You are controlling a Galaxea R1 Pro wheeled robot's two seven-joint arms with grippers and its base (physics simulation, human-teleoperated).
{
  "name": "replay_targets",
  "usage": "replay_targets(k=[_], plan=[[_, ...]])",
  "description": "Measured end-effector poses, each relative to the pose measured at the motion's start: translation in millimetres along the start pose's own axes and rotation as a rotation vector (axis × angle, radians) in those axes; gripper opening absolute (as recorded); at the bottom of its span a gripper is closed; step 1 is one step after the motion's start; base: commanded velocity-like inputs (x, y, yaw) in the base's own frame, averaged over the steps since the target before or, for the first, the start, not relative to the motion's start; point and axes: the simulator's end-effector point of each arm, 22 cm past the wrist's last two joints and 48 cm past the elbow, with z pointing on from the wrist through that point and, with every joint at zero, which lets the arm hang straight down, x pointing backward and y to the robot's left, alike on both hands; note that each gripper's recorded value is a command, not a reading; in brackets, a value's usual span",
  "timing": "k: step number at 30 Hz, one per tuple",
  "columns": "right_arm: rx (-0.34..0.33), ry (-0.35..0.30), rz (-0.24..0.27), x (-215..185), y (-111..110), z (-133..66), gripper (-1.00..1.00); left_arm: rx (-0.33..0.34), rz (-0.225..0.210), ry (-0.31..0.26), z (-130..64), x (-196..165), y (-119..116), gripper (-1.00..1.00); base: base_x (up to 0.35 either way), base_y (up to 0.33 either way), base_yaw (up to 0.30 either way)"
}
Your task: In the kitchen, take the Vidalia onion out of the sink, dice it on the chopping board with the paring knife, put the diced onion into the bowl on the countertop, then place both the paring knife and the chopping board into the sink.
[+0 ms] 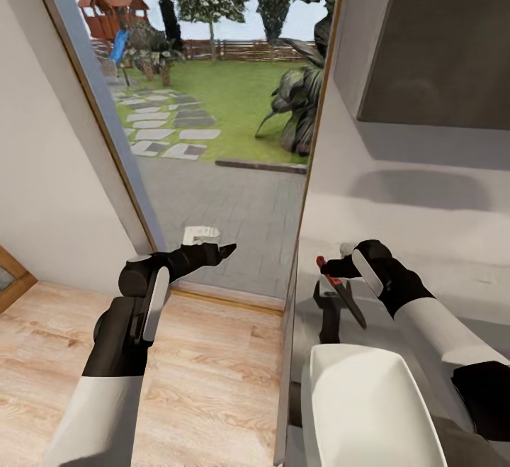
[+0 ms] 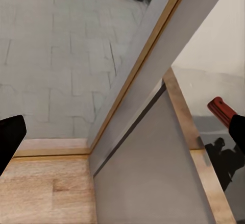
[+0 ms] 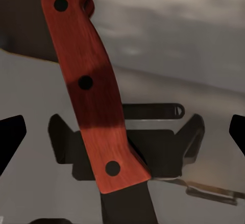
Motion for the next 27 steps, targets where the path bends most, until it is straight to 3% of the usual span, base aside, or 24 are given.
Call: replay_targets(k=[21, 27], plan=[[0.009, 0.011, 0.002, 4.0, -2.0, 5.2, 1.00, 0.000, -0.005, 0.008, 3.3, 5.0, 1.8, 1.00, 0.000, 0.000, 0.005], [0.021, 0.027, -0.048, 11.0, 3.4, 11.3, 1.00, -0.001, -0.009, 0.015, 5.9, 8.8, 3.4, 1.00, 0.000, 0.000, 0.056]])
